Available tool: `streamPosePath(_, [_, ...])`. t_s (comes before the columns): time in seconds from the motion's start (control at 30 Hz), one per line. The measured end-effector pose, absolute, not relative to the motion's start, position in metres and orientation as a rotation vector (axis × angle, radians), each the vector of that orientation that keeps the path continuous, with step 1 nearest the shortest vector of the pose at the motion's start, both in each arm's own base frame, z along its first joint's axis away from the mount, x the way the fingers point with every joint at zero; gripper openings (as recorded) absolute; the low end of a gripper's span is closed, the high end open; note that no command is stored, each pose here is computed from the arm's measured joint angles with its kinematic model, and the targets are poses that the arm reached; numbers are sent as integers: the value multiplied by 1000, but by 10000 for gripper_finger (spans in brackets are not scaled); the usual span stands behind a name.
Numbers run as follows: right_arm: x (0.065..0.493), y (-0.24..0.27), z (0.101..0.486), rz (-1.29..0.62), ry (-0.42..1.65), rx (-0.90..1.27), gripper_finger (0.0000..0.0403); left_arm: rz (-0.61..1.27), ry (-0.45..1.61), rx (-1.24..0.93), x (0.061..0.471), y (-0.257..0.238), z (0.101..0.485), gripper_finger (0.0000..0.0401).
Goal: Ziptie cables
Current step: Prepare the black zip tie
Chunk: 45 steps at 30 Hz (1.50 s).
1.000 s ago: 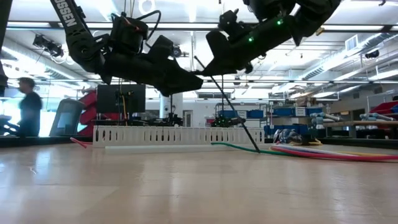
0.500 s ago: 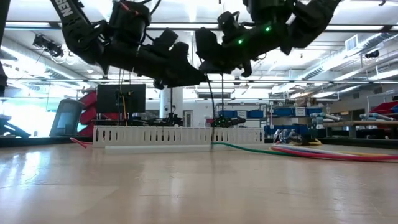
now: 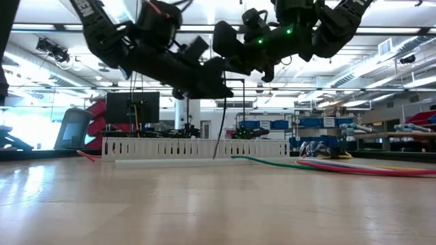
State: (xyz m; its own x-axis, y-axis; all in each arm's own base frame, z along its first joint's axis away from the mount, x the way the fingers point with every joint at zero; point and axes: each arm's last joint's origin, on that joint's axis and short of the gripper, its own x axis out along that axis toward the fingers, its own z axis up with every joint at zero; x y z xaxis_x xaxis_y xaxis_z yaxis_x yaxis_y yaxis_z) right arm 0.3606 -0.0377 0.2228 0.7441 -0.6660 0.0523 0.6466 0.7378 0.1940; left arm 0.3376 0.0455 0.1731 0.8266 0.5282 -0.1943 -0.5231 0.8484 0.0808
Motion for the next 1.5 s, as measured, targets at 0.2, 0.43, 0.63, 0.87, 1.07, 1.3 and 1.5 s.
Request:
streamPosePath(0.2, [361,-36,221,-718,-99,144,0,604,231,22,351,46,164,162])
streamPosePath(0.43, [360,-36,220,-757,-76,125,0,736,222,112,351,40,168,162])
streamPosePath(0.63, [360,-37,219,-754,-72,124,0,740,193,224,352,33,176,162])
streamPosePath(0.87, [360,-37,219,-752,-67,127,0,764,209,241,351,32,175,162])
streamPosePath(1.07, [360,-37,218,-751,-63,128,0,800,207,247,351,25,175,154])
streamPosePath(1.3, [361,-36,218,-725,-62,135,0,800,208,248,351,25,175,100])
streamPosePath(1.5, [361,-36,218,-723,-60,134,0,794,208,248,351,25,175,29])
